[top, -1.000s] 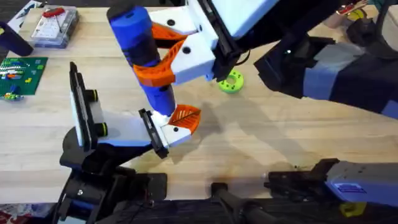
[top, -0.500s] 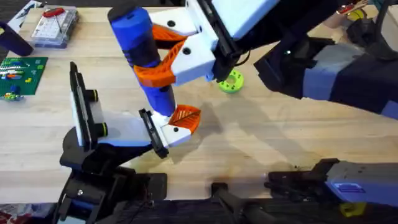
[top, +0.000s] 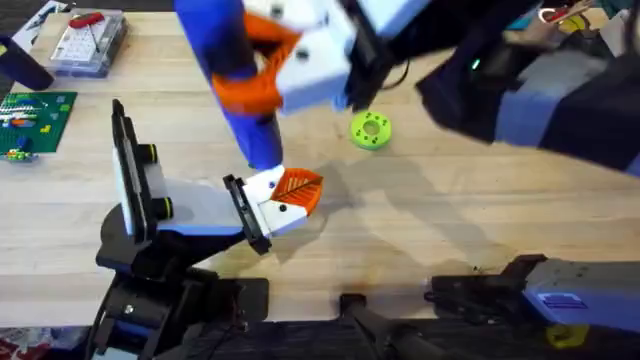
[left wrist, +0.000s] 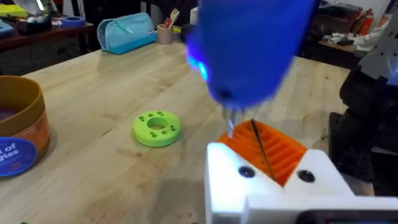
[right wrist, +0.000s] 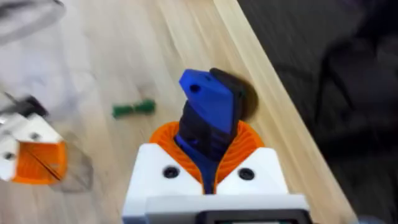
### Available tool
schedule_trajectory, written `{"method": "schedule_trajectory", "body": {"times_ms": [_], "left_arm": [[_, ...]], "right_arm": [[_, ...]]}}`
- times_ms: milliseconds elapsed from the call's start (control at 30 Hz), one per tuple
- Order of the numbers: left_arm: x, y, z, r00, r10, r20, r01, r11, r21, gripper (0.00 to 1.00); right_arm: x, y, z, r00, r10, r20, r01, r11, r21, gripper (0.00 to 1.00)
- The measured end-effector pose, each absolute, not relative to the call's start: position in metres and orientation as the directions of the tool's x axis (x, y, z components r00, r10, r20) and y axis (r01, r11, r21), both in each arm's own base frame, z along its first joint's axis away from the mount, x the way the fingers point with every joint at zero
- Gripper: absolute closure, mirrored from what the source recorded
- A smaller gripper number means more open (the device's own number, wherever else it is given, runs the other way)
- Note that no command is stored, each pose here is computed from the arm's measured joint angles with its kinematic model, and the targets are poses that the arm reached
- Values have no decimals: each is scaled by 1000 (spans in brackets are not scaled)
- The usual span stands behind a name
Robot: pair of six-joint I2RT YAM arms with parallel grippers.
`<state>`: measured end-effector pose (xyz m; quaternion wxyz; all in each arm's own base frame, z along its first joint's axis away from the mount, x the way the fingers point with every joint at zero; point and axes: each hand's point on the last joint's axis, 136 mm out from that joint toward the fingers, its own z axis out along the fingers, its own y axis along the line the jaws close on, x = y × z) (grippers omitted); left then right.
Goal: Pick up the gripper from the table and insert it into the empty holder that is missing its gripper. Then pick up a screw, insert it into the mounting hole, and use the screwdriver to tighten it. Finally, clean up the table by picking up the vegetable and placing it into the bucket.
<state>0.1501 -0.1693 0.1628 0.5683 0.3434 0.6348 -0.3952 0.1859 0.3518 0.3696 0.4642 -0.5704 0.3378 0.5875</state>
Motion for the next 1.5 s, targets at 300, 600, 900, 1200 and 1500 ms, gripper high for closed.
{"method": "schedule_trajectory", "body": {"times_ms": [300,600,900,1200,1500], "left_arm": [[150,-169,163,-118,-13,-993,885,452,-111,979],[150,-169,163,-118,-13,-993,885,452,-111,979],[150,-169,163,-118,-13,-993,885,452,-112,979],[150,-169,163,-119,-13,-993,885,452,-112,979],[150,-169,163,-119,-13,-993,885,452,-112,979]], "right_arm": [[214,345,400,38,83,-996,-953,-298,-61,954],[258,329,389,-62,-259,-964,-998,32,56,955],[307,263,389,13,-559,-829,-907,342,-245,955],[356,139,329,-295,-811,-505,-727,534,-431,955],[389,87,224,-267,-962,51,-862,215,-459,956]]}}
